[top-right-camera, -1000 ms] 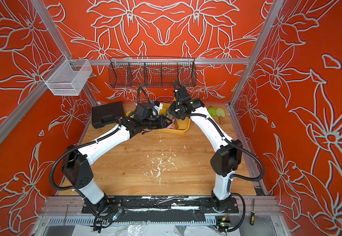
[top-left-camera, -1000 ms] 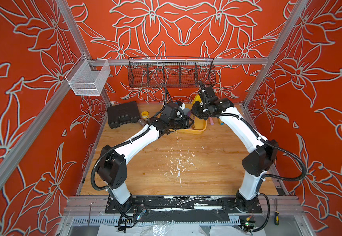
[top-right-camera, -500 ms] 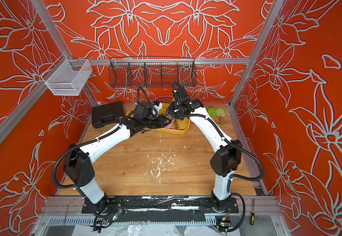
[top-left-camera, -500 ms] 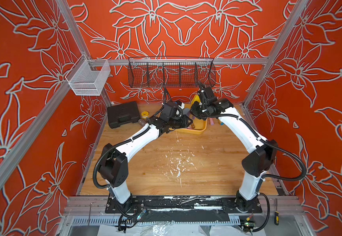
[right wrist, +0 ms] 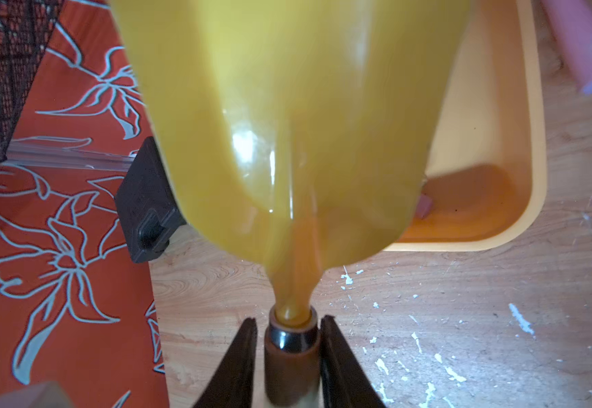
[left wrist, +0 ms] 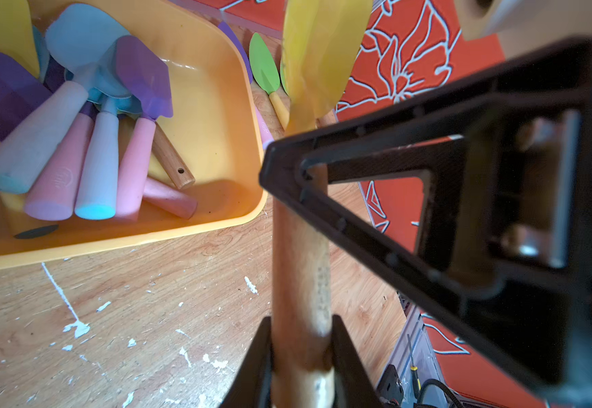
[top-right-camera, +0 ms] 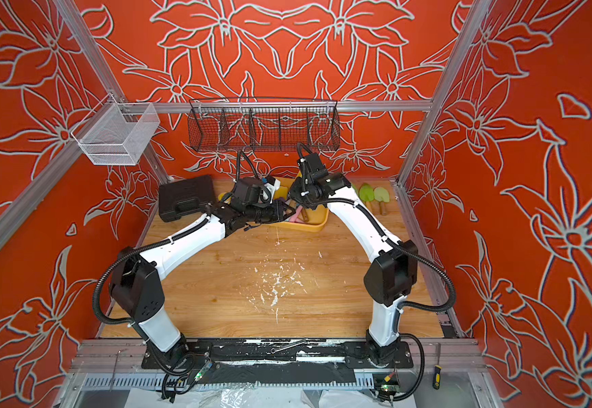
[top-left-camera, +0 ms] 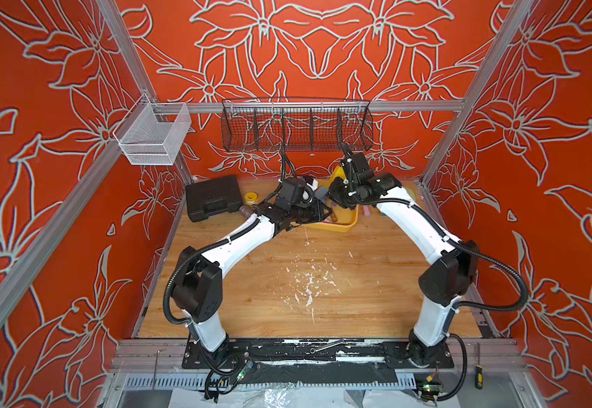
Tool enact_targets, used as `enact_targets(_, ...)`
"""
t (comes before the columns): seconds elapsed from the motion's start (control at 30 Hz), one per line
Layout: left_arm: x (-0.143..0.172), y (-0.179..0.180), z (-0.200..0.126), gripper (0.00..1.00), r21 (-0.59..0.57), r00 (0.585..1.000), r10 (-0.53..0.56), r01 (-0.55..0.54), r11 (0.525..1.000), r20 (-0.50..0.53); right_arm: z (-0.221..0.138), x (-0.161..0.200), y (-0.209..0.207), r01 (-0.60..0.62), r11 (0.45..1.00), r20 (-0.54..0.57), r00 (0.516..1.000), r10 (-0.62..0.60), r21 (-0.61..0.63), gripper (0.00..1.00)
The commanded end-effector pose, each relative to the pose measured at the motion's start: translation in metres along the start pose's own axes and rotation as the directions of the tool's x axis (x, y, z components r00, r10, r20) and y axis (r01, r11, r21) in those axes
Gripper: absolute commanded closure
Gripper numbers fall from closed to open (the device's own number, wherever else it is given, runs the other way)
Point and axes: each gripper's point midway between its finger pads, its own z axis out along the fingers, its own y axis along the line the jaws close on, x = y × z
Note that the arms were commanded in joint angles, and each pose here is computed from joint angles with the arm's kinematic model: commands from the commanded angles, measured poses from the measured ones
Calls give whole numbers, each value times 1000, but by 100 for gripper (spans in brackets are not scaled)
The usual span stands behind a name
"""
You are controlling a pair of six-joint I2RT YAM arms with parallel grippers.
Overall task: Take the shovel out of the storage box
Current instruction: Place the shovel at the center of the board.
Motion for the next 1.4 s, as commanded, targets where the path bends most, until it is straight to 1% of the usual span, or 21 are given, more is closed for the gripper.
enact_targets(0.0, -10, -25, -18, 100, 76, 998, 52, -55, 996, 45, -17, -6, 18, 12, 995, 26, 1000, -9, -103, 57)
enact_targets(0.07, -10, -26, -21, 100, 77, 997, 54, -58, 995, 52, -18, -9, 19, 17, 992, 31, 999, -13, -127, 52)
enact_targets(0.27, -12, -27, -29, 100, 84, 996, 54, -60, 995, 69, -26, -17, 12, 43, 991, 54, 998, -37, -128, 43)
enact_targets(0.37, -12, -30, -32, 100, 94, 996, 57, -63, 994, 70, -31, -26, 1, 51, 991, 74, 996, -42, -124, 41)
enact_targets(0.5, -11, -34, -35, 100, 111, 996, 57, -64, 992, 67, -33, -35, -8, 43, 987, 78, 996, -31, -154, 40)
enact_targets(0.67, -7, -37, -36, 100, 130, 997, 56, -63, 990, 53, -36, -46, -10, 66, 980, 124, 991, -43, -190, 39)
enact_targets(0.8, -6, -40, -37, 100, 146, 997, 54, -61, 987, 50, -37, -57, -9, 58, 961, 164, 986, -14, -269, 39)
enact_targets(0.93, -6, -41, -37, 100, 151, 998, 50, -56, 987, 46, -37, -64, -10, 50, 948, 186, 983, 9, -314, 41)
enact_targets(1.0, -6, -42, -38, 100, 155, 998, 48, -54, 986, 44, -38, -66, -10, 45, 940, 200, 980, 25, -338, 46)
enact_targets(1.07, -5, -41, -37, 100, 152, 998, 44, -49, 987, 38, -39, -67, -7, 39, 927, 203, 978, 40, -372, 54)
enact_targets(1.13, -5, -39, -36, 100, 151, 999, 37, -41, 988, 33, -41, -65, -4, 39, 916, 198, 979, 45, -399, 66)
enact_targets(1.23, -4, -37, -36, 100, 156, 999, 31, -34, 987, 22, -39, -62, -5, 29, 912, 186, 981, 52, -409, 87)
enact_targets(1.3, -3, -38, -36, 100, 169, 999, 34, -37, 985, 19, -40, -61, -4, 25, 908, 183, 981, 57, -418, 98)
enact_targets(1.33, -3, -37, -37, 100, 168, 999, 36, -38, 985, 19, -40, -60, -3, 24, 905, 179, 982, 59, -424, 100)
enact_targets(1.37, -4, -37, -38, 100, 166, 999, 37, -40, 985, 19, -40, -60, -3, 20, 902, 178, 982, 64, -431, 100)
